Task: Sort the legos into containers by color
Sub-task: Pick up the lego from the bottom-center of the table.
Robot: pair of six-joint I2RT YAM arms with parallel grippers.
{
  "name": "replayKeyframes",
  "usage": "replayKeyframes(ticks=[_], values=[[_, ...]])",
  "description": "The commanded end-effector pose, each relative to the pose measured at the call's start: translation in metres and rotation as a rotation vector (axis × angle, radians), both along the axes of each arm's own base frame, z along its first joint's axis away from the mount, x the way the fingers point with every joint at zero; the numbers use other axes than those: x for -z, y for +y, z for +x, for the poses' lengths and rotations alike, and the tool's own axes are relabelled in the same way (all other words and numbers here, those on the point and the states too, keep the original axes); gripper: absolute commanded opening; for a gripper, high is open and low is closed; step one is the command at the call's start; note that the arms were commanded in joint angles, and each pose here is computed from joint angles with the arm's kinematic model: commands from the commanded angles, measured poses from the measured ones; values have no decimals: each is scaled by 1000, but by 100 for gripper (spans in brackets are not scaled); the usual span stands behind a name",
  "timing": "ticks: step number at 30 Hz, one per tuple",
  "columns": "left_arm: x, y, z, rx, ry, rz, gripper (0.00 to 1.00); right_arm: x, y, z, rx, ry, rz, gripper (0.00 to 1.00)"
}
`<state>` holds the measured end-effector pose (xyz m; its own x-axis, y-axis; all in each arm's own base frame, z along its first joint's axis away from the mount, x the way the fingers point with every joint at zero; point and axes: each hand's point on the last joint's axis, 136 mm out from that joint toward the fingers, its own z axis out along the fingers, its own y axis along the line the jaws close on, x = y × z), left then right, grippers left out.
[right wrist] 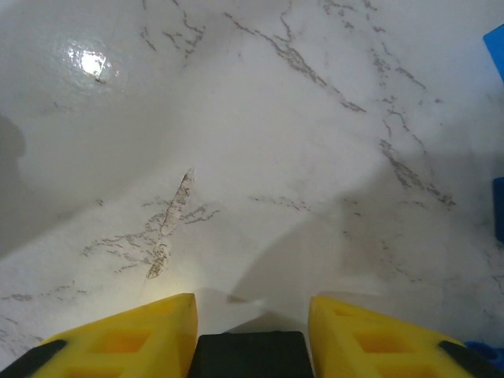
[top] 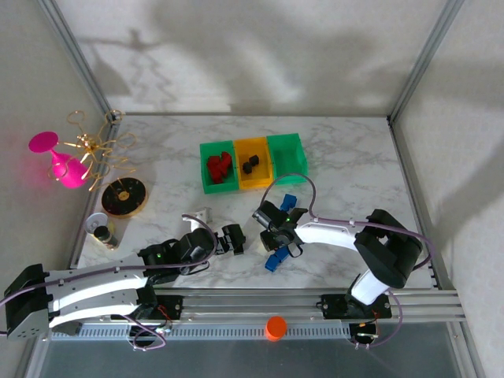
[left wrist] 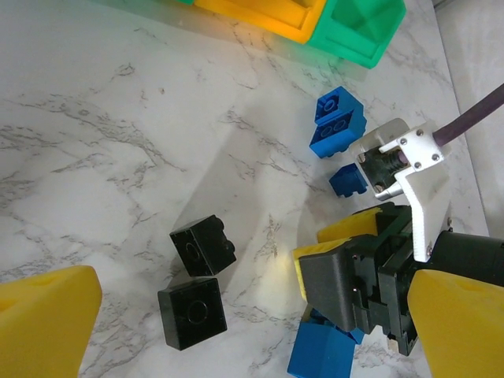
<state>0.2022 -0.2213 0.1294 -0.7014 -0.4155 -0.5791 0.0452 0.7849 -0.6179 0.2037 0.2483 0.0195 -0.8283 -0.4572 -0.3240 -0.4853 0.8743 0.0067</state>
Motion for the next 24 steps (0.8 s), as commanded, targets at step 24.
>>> replayKeyframes(ticks=[24], values=[[-55,-4,25,-33,-124,39,100,-95,38,102,119,-320,176,28]])
